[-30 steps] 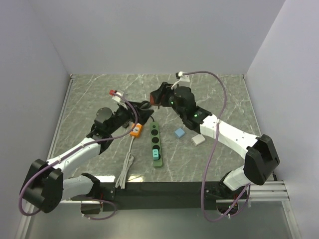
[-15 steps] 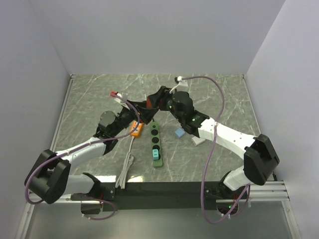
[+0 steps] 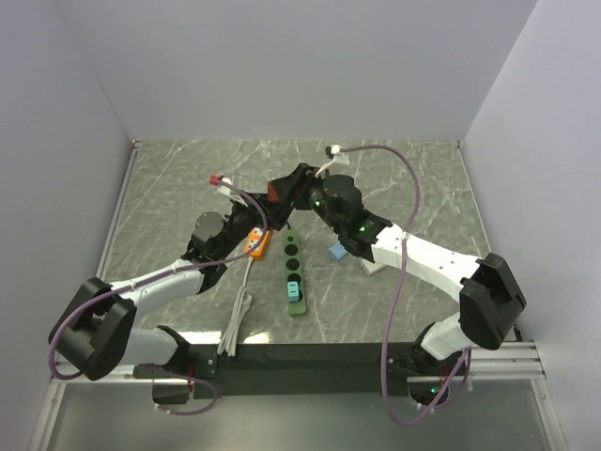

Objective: Insert the plug

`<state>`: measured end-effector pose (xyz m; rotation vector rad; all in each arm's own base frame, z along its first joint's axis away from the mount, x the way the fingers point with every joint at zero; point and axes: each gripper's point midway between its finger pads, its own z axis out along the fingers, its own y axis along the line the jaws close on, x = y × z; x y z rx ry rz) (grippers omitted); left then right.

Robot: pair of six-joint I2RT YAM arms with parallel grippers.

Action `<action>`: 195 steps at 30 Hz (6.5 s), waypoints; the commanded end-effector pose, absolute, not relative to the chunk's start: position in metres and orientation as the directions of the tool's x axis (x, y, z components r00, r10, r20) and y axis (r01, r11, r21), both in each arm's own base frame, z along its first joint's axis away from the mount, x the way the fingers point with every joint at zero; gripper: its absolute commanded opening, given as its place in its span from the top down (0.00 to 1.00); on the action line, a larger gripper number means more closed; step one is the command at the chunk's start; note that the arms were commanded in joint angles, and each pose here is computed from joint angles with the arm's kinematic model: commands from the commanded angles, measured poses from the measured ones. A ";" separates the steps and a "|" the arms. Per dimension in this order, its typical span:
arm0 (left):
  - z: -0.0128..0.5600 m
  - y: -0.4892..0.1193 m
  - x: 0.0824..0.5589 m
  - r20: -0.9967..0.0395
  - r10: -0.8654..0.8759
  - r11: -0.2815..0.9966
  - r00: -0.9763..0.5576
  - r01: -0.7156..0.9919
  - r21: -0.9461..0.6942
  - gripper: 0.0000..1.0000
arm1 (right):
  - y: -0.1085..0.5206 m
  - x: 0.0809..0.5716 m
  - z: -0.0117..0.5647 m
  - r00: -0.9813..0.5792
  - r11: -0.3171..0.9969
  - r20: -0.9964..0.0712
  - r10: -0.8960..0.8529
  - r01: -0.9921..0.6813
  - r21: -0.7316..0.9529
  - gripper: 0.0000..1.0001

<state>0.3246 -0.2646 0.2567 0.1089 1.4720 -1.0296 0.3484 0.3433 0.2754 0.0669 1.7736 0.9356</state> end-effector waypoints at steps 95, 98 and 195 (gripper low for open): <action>0.251 -0.258 0.276 -0.989 -0.112 0.462 0.100 0.886 0.037 0.11 | 0.271 0.357 0.303 -0.575 0.492 -0.798 0.182 -0.649 0.580 1.00; 0.252 -0.238 0.284 -0.984 -0.164 0.518 0.075 0.855 -0.021 0.09 | 0.266 0.359 0.305 -0.566 0.504 -0.804 0.185 -0.647 0.571 1.00; 0.272 -0.298 0.181 -0.973 0.041 -0.383 -0.228 0.895 -0.226 0.99 | 0.252 0.212 0.302 0.272 0.033 -0.949 -0.159 -0.959 -0.281 0.02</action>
